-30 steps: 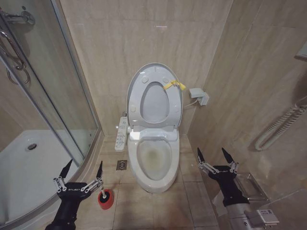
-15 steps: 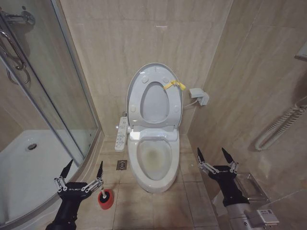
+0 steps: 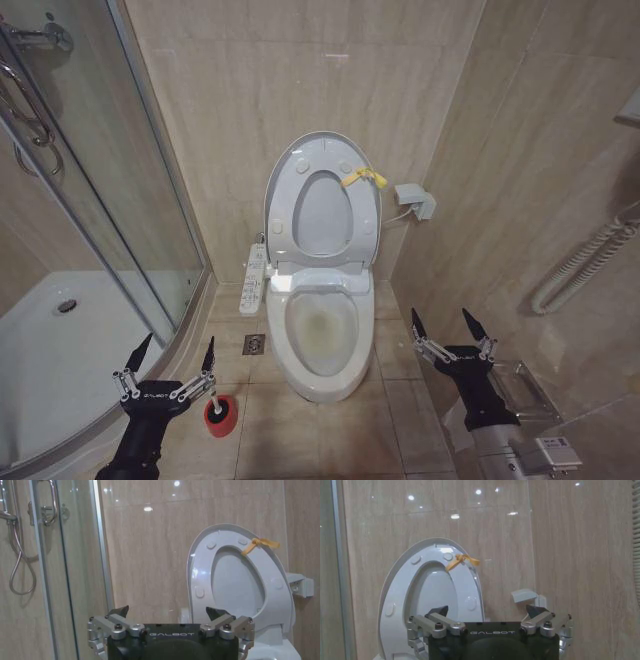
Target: Open the toilet lid, clean the toilet bowl with a toilet brush, close the toilet lid, and flush.
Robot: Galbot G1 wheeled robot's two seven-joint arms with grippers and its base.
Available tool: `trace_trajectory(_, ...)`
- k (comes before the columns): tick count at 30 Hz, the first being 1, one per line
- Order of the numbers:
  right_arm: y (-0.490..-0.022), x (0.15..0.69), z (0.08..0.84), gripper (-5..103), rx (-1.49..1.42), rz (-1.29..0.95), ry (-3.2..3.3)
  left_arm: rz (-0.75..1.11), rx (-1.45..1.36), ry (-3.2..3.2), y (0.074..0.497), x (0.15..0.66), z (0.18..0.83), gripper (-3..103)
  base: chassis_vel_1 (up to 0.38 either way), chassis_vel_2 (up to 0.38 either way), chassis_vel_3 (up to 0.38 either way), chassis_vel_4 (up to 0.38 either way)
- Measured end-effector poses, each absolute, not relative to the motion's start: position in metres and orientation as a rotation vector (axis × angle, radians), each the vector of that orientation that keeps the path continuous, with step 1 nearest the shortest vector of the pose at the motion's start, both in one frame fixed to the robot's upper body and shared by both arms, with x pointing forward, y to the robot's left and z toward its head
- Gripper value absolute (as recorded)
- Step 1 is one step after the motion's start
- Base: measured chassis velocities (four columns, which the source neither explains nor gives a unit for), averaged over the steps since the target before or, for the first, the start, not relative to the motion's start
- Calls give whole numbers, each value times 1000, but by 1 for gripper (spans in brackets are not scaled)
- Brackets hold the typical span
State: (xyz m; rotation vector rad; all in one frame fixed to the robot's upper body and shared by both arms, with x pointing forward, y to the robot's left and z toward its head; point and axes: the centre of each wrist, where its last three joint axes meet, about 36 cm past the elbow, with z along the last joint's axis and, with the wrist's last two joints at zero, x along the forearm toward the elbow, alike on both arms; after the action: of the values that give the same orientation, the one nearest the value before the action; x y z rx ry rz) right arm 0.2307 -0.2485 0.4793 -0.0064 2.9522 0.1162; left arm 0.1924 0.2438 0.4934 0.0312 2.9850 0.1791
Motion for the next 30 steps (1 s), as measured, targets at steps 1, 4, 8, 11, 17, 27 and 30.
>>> trace_trajectory(1, -248, 231, 479, 100, -6, 116, 2952, 179, 31, 2985, 244, 192, 493, 100, 0, 0, 0, 0)
trace_trajectory(4, -248, 231, 479, 100, -6, 116, 2952, 179, 31, 2985, 244, 192, 493, 100, 0, 0, 0, 0)
trace_trajectory(8, -248, 231, 479, 100, -6, 116, 2952, 179, 31, 2986, 244, 192, 493, 100, 0, 0, 0, 0)
trace_trajectory(11, -248, 231, 479, 100, -7, 116, 2952, 179, 30, 2986, 244, 192, 493, 100, 0, 0, 0, 0)
trace_trajectory(17, -248, 231, 479, 100, -6, 116, 2952, 178, 31, 2986, 244, 192, 493, 100, 0, 0, 0, 0)
trace_trajectory(27, -248, 231, 479, 100, -6, 116, 2952, 178, 30, 2986, 244, 192, 493, 100, 0, 0, 0, 0)
trace_trajectory(30, -248, 231, 479, 100, -6, 116, 2952, 178, 30, 2986, 244, 192, 493, 100, 0, 0, 0, 0)
